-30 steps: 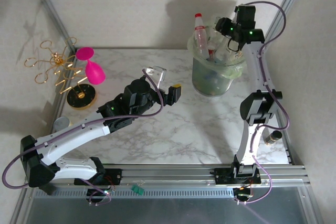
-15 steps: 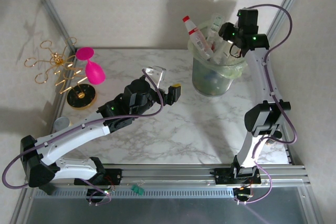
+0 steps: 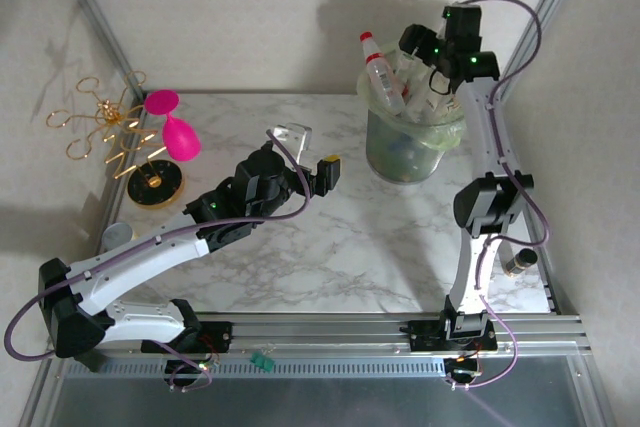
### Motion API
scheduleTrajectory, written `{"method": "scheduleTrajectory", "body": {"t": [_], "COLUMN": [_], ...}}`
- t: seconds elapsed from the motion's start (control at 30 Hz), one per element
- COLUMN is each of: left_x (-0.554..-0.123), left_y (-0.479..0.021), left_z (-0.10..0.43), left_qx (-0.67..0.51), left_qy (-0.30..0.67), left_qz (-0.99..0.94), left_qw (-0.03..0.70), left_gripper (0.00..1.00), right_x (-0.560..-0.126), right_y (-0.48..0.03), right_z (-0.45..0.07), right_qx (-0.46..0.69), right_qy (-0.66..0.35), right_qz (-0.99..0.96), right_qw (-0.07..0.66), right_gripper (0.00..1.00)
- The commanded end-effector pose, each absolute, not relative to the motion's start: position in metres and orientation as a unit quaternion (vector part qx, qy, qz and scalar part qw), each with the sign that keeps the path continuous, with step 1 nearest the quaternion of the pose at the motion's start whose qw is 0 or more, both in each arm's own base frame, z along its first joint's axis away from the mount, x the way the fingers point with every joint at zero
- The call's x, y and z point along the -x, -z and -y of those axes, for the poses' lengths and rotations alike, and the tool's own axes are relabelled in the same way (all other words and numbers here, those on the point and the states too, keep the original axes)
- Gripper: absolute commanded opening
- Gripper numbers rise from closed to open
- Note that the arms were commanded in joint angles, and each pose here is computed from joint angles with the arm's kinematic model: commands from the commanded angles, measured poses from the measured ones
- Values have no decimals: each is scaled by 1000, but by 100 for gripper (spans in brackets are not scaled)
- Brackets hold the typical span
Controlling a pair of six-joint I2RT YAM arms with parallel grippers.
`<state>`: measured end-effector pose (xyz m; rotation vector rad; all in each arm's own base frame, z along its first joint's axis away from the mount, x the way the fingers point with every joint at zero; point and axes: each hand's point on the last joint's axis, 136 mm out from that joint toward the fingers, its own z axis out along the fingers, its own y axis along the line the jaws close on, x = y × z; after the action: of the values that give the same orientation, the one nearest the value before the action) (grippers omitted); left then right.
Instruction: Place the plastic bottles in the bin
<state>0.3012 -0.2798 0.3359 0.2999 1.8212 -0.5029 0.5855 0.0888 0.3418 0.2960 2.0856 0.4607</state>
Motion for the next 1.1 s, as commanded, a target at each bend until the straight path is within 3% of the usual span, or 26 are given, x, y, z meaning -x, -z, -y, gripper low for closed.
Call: {"method": "scheduleTrajectory", "body": {"t": [0.0, 0.2, 0.6, 0.87, 1.07], "left_x": [-305, -305, -305, -306, -307], "left_y": [-339, -339, -341, -342, -342], "left_z": [273, 272, 272, 271, 269], "left_qx": [-111, -109, -108, -106, -104], "left_qy": [210, 208, 212, 212, 207], "left_qz": [-774, -774, -774, -774, -774], "left_qw": [587, 588, 587, 588, 589], "left_gripper": [96, 96, 96, 96, 96], "right_x": [-596, -593, -550, -534, -525], "right_y": [-336, -331, -352, -378, -372], "right_z": [-90, -80, -44, -53, -68], "right_qx": [-136, -153, -228, -196, -145], "right_qy": [-191, -169, -126, -146, -128], "right_qz": [-849, -852, -837, -834, -854], "right_qw": [473, 472, 482, 495, 482], "right_gripper": [79, 60, 41, 53, 54]}}
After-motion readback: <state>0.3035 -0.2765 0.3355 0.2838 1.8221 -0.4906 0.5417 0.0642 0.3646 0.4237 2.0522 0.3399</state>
